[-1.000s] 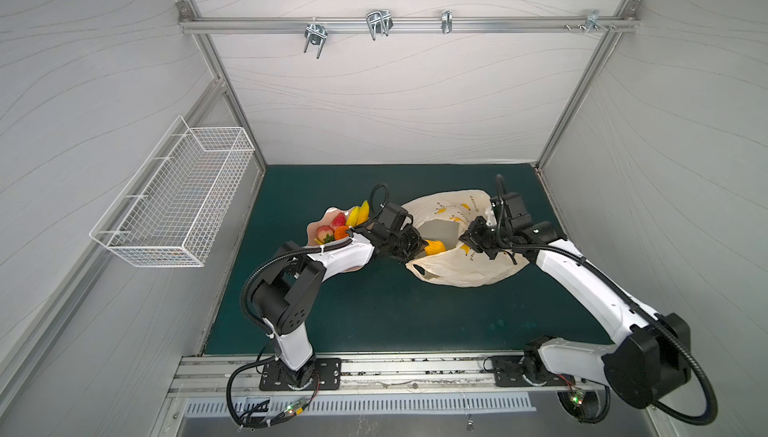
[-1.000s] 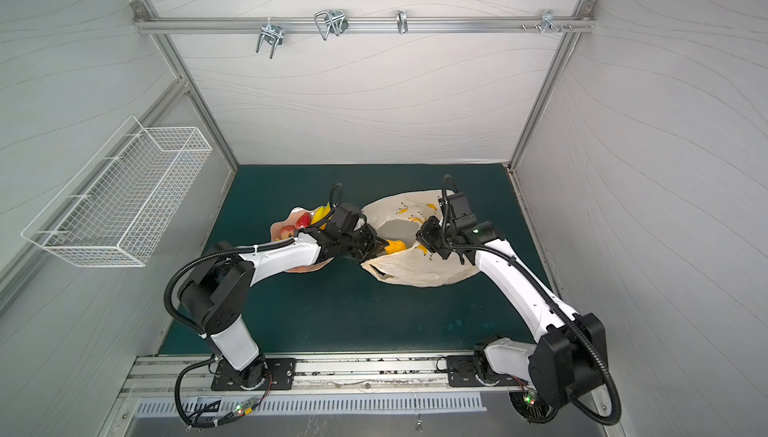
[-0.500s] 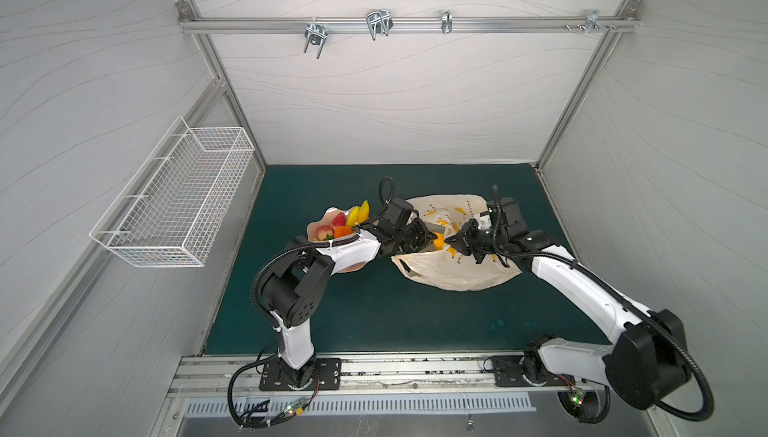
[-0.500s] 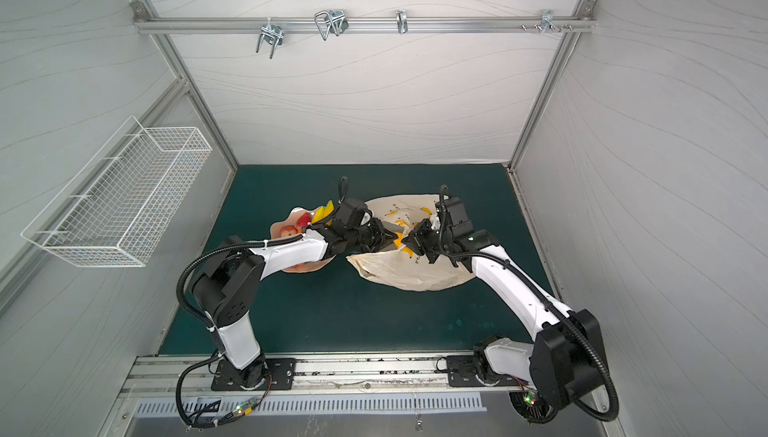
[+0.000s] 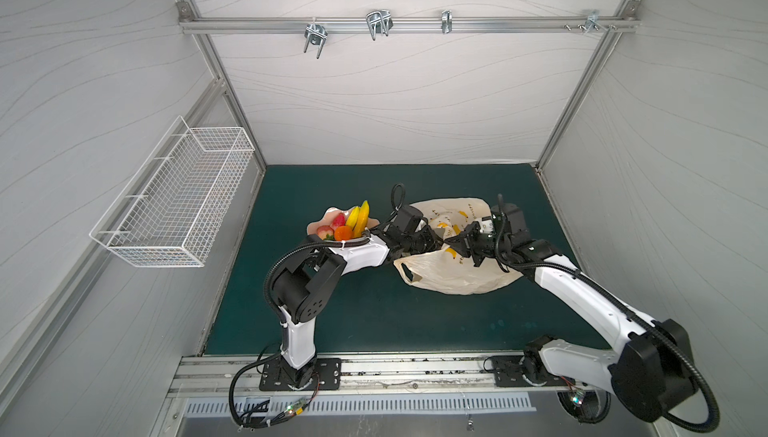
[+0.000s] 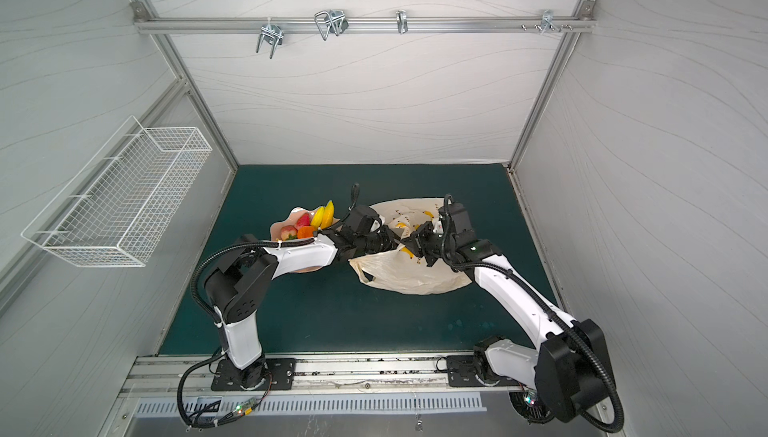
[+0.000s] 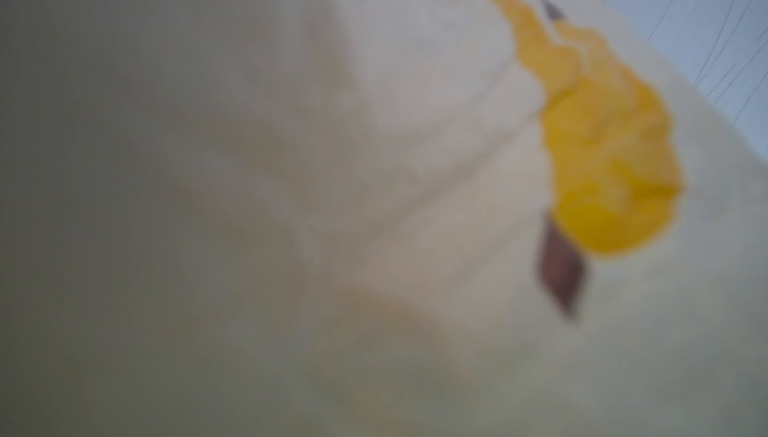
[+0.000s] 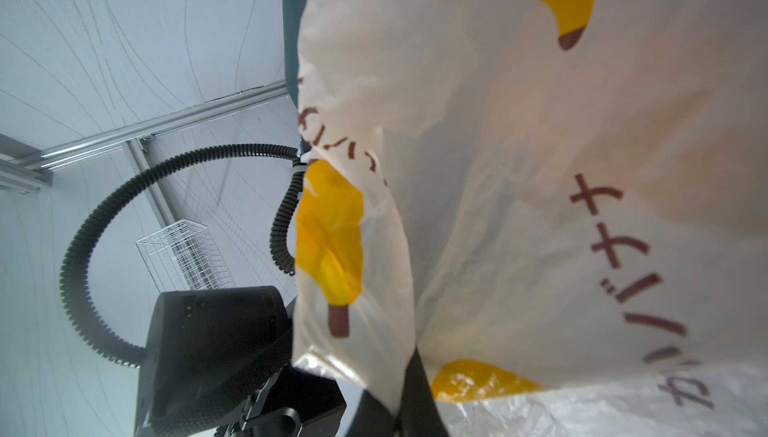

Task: Place the fruits into the plastic bag
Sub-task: 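Lower the lemon into the bag with the left gripper while right lifts the bag edge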

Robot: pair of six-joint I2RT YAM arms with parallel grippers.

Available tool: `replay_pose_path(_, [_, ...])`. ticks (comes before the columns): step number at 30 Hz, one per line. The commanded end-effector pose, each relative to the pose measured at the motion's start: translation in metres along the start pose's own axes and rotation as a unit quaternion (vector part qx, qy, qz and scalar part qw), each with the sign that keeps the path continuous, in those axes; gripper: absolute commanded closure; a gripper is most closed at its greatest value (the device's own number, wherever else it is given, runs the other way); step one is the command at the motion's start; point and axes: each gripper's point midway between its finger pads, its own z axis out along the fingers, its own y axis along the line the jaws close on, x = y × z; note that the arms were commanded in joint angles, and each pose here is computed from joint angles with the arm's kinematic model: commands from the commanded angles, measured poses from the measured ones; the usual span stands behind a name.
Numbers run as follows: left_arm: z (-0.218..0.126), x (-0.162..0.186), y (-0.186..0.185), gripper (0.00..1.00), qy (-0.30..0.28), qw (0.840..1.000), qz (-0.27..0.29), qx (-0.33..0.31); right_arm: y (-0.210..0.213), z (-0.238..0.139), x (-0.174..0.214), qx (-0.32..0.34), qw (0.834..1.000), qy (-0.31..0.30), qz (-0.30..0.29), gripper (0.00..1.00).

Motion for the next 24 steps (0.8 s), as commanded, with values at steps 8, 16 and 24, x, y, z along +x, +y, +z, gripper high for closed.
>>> replay_pose_path(8, [-0.032,0.004,-0.008,0.29,-0.01,0.998,0.039,-0.042,0.009,-0.014,0.0,-0.02,1.0,-0.011,0.011,1.0])
replay_pose_path(16, [-0.069,0.005,-0.011,0.28,-0.022,0.991,0.076,-0.104,0.002,-0.017,-0.001,-0.002,1.0,-0.017,0.009,1.0])
replay_pose_path(24, [-0.111,0.01,-0.007,0.29,-0.026,0.976,0.128,-0.177,-0.002,-0.019,-0.005,0.005,1.0,-0.025,0.008,1.0])
